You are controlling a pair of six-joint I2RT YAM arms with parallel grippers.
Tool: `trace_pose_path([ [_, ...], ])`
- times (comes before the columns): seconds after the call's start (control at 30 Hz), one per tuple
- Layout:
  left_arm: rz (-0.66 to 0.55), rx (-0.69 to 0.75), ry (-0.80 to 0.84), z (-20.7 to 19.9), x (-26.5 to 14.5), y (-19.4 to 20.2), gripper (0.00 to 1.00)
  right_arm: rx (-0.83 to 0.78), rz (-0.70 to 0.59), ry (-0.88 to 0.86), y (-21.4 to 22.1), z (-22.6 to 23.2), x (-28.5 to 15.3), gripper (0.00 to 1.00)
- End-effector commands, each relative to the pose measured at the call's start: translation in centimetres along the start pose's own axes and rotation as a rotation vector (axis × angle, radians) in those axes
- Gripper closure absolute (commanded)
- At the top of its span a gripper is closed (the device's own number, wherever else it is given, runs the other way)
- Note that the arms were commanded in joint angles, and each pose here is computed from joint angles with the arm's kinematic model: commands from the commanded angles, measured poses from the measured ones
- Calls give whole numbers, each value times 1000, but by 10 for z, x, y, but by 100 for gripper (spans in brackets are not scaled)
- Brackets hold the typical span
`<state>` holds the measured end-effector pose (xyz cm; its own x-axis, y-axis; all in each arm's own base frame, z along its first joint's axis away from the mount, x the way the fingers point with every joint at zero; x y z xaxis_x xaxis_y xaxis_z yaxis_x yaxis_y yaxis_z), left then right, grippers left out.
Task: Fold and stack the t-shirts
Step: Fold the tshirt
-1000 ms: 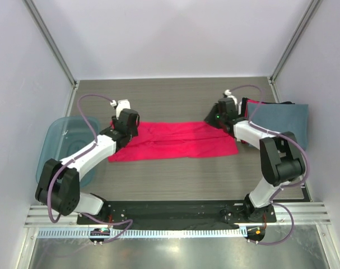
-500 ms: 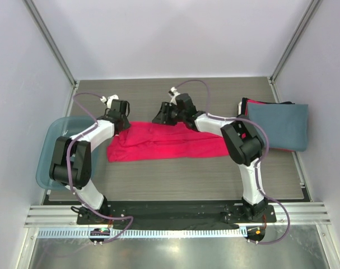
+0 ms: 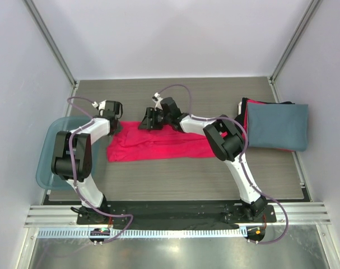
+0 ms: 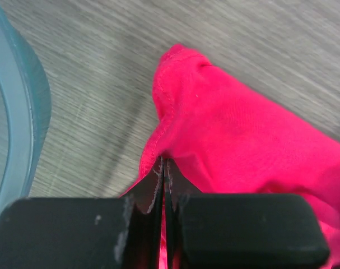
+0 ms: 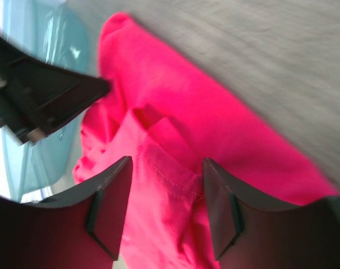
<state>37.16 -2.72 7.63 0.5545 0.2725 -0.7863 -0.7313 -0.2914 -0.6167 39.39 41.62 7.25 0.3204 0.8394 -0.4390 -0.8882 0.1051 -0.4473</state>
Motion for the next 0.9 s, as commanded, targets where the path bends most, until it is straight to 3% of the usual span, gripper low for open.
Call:
trace_pose_path([
  [0.0,-17,-15,-31,2,0,-15,100,-59,34,-102,1,39,-2,43],
  [0.23,33,10,-28,1,9,-14,100,-92,106,-168,19,57,-23,57],
  [0.27,36,10,-32,2,10,-14,100,-96,118,-158,22,55,-25,60],
  [0.3,36,10,-31,2,10,-15,100,-121,131,-156,26,55,-29,70],
  [0.37,33,19,-32,3,10,-17,100,-160,121,-181,26,70,-44,74],
  [0.5,50,55,-37,1,15,-18,100,-183,183,-206,49,71,-66,60],
  [0.63,56,69,-47,2,17,-19,100,-177,274,-248,70,70,-82,55],
  [0.77,47,75,-60,4,15,-21,100,-174,387,-284,102,67,-98,43],
  [0.87,40,72,-54,4,13,-23,100,-186,422,-297,115,69,-111,41],
])
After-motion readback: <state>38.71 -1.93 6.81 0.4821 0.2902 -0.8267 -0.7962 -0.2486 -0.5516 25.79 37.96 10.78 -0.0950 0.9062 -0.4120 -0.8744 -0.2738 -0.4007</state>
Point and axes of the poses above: each gripper's point midway between its finger pads, its own x axis out along the fingers, its own z axis along the line the jaws close on, y = z × x, the point moved 5 cm from there along -x, back along the fingers, and after that the axes turned 7 degrees about x, right-handed, at the moved point
